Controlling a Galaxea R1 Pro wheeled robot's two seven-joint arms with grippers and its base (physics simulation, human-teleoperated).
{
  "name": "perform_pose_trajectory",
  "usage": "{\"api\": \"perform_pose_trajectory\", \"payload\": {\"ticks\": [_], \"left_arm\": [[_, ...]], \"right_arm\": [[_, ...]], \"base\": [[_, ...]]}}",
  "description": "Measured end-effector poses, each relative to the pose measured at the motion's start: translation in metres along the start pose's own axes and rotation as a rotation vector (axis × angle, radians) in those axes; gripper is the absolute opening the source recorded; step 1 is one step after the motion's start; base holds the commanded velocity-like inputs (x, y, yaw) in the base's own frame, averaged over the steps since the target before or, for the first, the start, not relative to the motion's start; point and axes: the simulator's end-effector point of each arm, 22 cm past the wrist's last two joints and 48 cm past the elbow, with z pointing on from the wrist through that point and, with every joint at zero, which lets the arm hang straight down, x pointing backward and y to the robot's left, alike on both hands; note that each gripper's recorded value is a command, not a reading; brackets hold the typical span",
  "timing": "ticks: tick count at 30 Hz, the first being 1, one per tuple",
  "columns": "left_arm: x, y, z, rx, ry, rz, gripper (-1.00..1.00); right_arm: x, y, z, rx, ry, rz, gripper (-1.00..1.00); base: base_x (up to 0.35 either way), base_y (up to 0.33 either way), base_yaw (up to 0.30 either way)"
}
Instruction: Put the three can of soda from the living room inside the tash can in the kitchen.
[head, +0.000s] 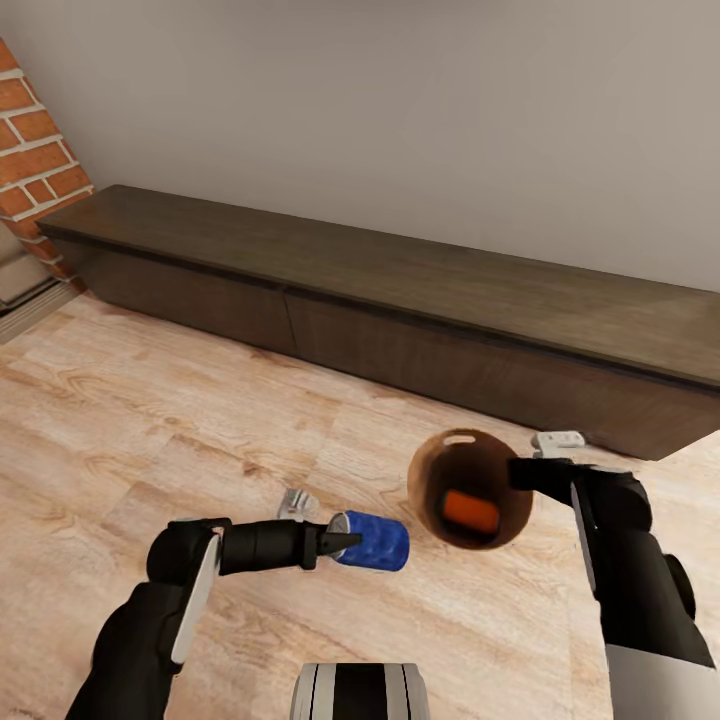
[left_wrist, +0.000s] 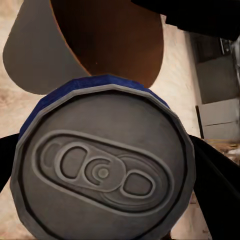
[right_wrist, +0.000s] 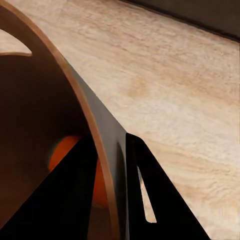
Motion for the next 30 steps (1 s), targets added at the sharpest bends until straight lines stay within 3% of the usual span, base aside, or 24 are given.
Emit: {"api": "perform_pose_trajectory", "payload": {"ticks": [3, 7, 14, 19, 22, 26, 30], "left_arm": [[-0.019, -0.023, -0.003, 0.095, -0.052, -0.012, -1.0], [-0.048, -0.049, -0.009, 0.197, -0.114, -0.001, -1.0], [-0.074, -0.061, -0.007, 0.216, -0.148, 0.033, -1.0], [-0.106, -0.053, 0.015, 0.099, -0.194, 0.05, -1.0], [-0.113, -0.051, 0.017, 0.077, -0.203, 0.054, -1.0], [-0.113, -0.047, 0.022, 0.056, -0.2, 0.048, -1.0], [-0.106, -0.022, 0.035, -0.06, -0.163, 0.042, -1.0]], "right_arm": [[-0.005, 0.033, 0.0, -0.08, -0.012, 0.04, -1.0], [-0.003, 0.014, 0.001, 0.019, -0.005, -0.017, -1.0], [-0.002, 0.033, 0.001, -0.06, 0.002, 0.012, -1.0], [-0.001, 0.033, 0.001, -0.062, 0.005, 0.006, -1.0], [-0.001, 0.034, 0.0, -0.067, 0.004, 0.008, -1.0], [-0.001, 0.034, 0.001, -0.065, 0.005, 0.005, -1.0], [-0.001, 0.047, 0.0, -0.112, 0.006, 0.003, -1.0]], "base": [[0.0, 0.0, 0.0], [0.0, 0.0, 0.0], [0.0, 0.0, 0.0], [0.0, 0.0, 0.0], [0.0, 0.0, 0.0], [0.0, 0.0, 0.0], [0.0, 0.0, 0.0]]}}
